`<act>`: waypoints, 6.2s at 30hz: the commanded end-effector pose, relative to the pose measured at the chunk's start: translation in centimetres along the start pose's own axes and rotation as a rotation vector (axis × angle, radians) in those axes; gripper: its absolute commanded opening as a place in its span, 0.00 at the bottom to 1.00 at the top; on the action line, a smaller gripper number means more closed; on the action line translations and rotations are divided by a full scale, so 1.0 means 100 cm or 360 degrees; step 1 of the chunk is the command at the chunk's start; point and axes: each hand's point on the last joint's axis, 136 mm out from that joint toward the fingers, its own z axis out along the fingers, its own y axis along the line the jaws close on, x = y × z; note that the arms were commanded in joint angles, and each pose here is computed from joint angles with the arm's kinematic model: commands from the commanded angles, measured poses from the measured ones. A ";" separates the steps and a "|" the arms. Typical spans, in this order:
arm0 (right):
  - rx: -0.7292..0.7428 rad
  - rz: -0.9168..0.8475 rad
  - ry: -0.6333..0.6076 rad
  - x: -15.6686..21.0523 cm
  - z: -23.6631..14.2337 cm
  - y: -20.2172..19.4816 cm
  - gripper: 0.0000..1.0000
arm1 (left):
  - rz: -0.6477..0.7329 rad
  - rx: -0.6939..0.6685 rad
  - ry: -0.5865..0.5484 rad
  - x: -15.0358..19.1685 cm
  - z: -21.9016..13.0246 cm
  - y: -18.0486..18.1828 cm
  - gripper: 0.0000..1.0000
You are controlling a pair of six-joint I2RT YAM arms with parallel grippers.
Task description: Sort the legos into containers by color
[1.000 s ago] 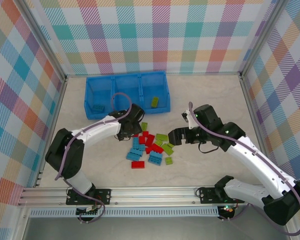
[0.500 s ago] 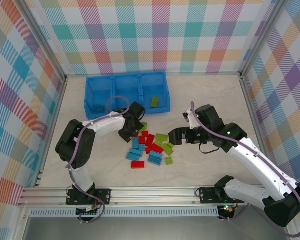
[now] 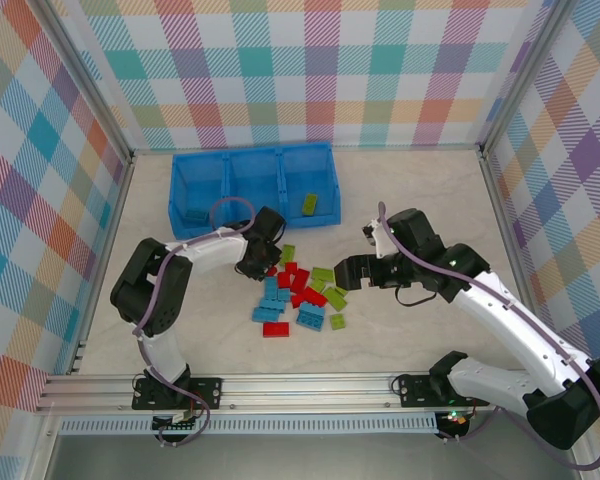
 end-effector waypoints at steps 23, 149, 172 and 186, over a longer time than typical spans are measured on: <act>-0.0126 0.0048 -0.0094 -0.008 -0.003 0.015 0.98 | 0.0595 0.0637 -0.0668 -0.162 -0.156 -0.125 0.25; -0.0125 0.0120 -0.0058 -0.010 0.050 0.010 0.98 | 0.1139 0.0370 0.0005 0.042 -0.093 0.029 0.53; -0.0076 0.0141 -0.0068 -0.001 0.044 0.003 0.98 | 0.1219 0.0040 0.0080 0.051 -0.005 0.048 0.41; -0.0092 0.0131 -0.0091 -0.004 0.037 0.008 0.98 | 0.1245 0.0221 -0.0549 -0.025 -0.113 0.011 0.23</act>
